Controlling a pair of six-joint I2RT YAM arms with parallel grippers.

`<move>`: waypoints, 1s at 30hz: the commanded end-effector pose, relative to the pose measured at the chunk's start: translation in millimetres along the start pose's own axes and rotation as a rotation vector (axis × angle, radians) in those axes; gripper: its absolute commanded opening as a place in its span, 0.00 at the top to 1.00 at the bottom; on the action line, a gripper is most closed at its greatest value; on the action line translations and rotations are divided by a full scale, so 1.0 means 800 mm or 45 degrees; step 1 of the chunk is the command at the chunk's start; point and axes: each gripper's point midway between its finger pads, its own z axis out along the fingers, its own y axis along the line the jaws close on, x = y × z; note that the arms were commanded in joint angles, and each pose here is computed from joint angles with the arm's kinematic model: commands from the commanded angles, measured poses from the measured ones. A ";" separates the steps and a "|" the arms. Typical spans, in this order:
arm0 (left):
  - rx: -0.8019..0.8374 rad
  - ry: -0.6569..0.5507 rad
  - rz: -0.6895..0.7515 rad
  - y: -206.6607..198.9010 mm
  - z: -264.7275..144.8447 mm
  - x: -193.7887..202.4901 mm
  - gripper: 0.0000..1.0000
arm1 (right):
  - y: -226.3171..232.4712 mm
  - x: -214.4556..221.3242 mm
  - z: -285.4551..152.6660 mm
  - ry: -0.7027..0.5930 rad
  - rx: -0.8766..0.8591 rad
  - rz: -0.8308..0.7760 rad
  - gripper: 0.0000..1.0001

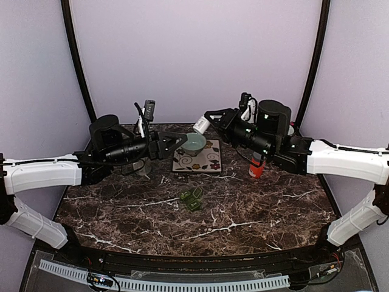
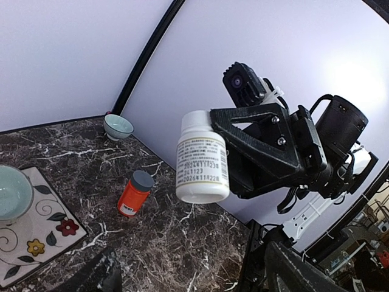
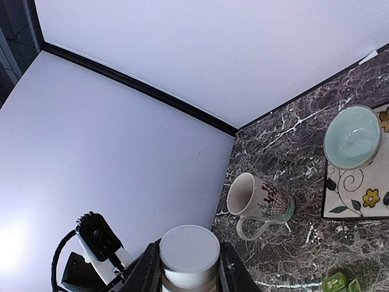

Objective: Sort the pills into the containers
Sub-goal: Pass from the right arm to the left

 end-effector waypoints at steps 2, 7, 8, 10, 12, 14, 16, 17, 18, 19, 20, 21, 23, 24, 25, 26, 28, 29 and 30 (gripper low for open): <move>0.021 -0.079 0.152 -0.007 0.005 -0.018 0.18 | 0.011 -0.002 0.009 -0.034 -0.024 0.176 1.00; 0.008 -0.066 0.256 -0.010 0.014 -0.014 0.19 | 0.012 0.004 0.019 -0.019 -0.030 0.266 1.00; 0.001 -0.065 0.275 -0.010 0.016 -0.013 0.19 | 0.012 0.005 0.021 -0.016 -0.031 0.286 1.00; -0.013 -0.067 0.303 -0.008 0.017 -0.013 0.20 | 0.011 0.009 0.026 -0.006 -0.026 0.315 1.00; -0.025 -0.074 0.325 -0.006 0.018 -0.014 0.20 | 0.009 0.014 0.030 0.007 -0.024 0.337 1.00; -0.025 -0.084 0.350 -0.007 0.018 -0.015 0.20 | 0.005 0.021 0.034 0.028 -0.019 0.356 1.00; -0.025 -0.087 0.367 -0.007 0.019 -0.015 0.22 | 0.016 0.018 0.038 0.031 -0.042 0.377 1.00; -0.030 -0.091 0.375 -0.007 0.019 -0.015 0.22 | 0.017 0.019 0.039 0.035 -0.045 0.389 1.00; -0.039 -0.097 0.386 -0.005 0.019 -0.016 0.23 | 0.017 0.021 0.040 0.040 -0.048 0.398 1.00; -0.048 -0.102 0.397 -0.005 0.019 -0.016 0.23 | 0.019 0.022 0.041 0.044 -0.054 0.407 1.00; -0.059 -0.104 0.406 -0.003 0.020 -0.016 0.24 | 0.019 0.023 0.042 0.048 -0.056 0.413 1.00; -0.067 -0.106 0.414 -0.002 0.020 -0.016 0.24 | 0.020 0.025 0.043 0.052 -0.058 0.418 1.00; -0.091 -0.114 0.432 0.001 0.020 -0.018 0.25 | 0.022 0.027 0.044 0.057 -0.063 0.424 1.00; -0.110 -0.120 0.439 0.004 0.019 -0.019 0.25 | 0.024 0.028 0.044 0.061 -0.065 0.427 1.00; -0.125 -0.126 0.443 0.006 0.019 -0.020 0.26 | 0.024 0.029 0.045 0.063 -0.066 0.430 1.00; -0.139 -0.137 0.448 0.007 0.017 -0.021 0.26 | 0.024 0.030 0.045 0.064 -0.065 0.429 1.00; -0.163 -0.160 0.456 0.010 0.014 -0.024 0.26 | 0.025 0.032 0.045 0.069 -0.067 0.432 1.00; -0.170 -0.170 0.460 0.011 0.013 -0.026 0.26 | 0.025 0.034 0.045 0.073 -0.066 0.434 1.00; -0.173 -0.176 0.463 0.011 0.012 -0.027 0.26 | 0.025 0.035 0.046 0.076 -0.065 0.435 1.00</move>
